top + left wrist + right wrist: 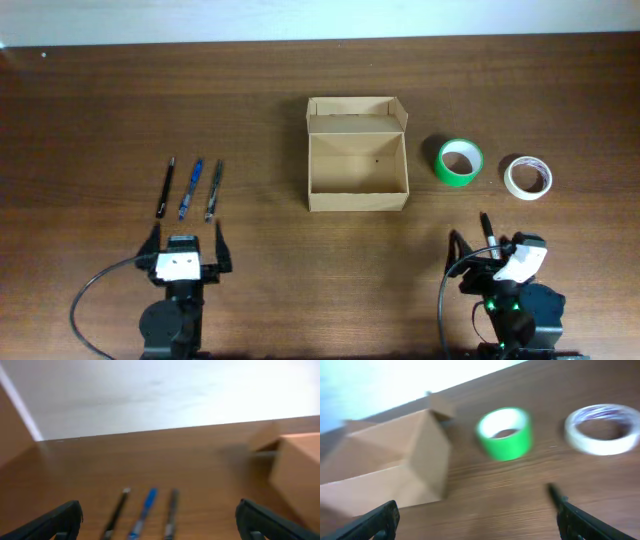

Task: Pack container
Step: 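Move the right gripper toward the green tape roll, then grasp the green tape roll with the right gripper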

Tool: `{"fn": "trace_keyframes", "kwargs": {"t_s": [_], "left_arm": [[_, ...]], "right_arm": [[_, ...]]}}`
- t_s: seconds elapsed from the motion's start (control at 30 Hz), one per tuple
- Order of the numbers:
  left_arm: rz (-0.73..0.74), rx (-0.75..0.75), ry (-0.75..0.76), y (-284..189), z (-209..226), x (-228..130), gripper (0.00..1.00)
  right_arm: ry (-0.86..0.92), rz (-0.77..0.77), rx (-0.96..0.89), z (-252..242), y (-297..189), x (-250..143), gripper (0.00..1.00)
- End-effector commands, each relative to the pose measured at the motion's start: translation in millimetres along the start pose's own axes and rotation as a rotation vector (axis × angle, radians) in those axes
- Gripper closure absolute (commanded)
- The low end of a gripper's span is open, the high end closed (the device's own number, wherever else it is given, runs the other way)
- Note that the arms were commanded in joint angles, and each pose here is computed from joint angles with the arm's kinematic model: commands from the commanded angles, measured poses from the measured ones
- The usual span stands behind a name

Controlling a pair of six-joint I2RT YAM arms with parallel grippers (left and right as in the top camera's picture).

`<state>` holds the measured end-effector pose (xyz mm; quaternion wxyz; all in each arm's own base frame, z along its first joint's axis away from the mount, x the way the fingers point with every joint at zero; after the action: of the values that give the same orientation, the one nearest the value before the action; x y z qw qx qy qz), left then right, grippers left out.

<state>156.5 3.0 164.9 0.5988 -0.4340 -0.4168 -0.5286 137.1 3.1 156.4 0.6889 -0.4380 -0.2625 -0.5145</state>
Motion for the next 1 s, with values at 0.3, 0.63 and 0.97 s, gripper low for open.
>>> {"fn": "trace_keyframes", "kwargs": {"t_s": [0.3, 0.63, 0.97], "left_arm": [[0.214, -0.261, -0.114, -16, 2, 65, 0.01], [0.425, -0.303, 0.038, 63, 30, 176, 0.01], [0.72, -0.349, -0.069, 190, 47, 115, 0.01]], "right_arm": [[0.118, -0.032, 0.299, 56, -27, 59, 0.01], [-0.213, 0.324, -0.014, 111, 5, 200, 0.01], [0.087, 0.589, -0.223, 83, 125, 229, 0.01]]}}
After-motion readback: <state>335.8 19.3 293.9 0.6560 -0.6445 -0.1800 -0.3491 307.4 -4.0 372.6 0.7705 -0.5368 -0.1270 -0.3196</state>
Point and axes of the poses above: each gripper's point midway between its finger pads, its own y axis out along the fingers, its own z axis along the line the jaws close on, x = y × z, the point moved 9 cm from there along -y, back along the fingers, and after that the axes turned 10 degrees about y, right-handed, at the moved point
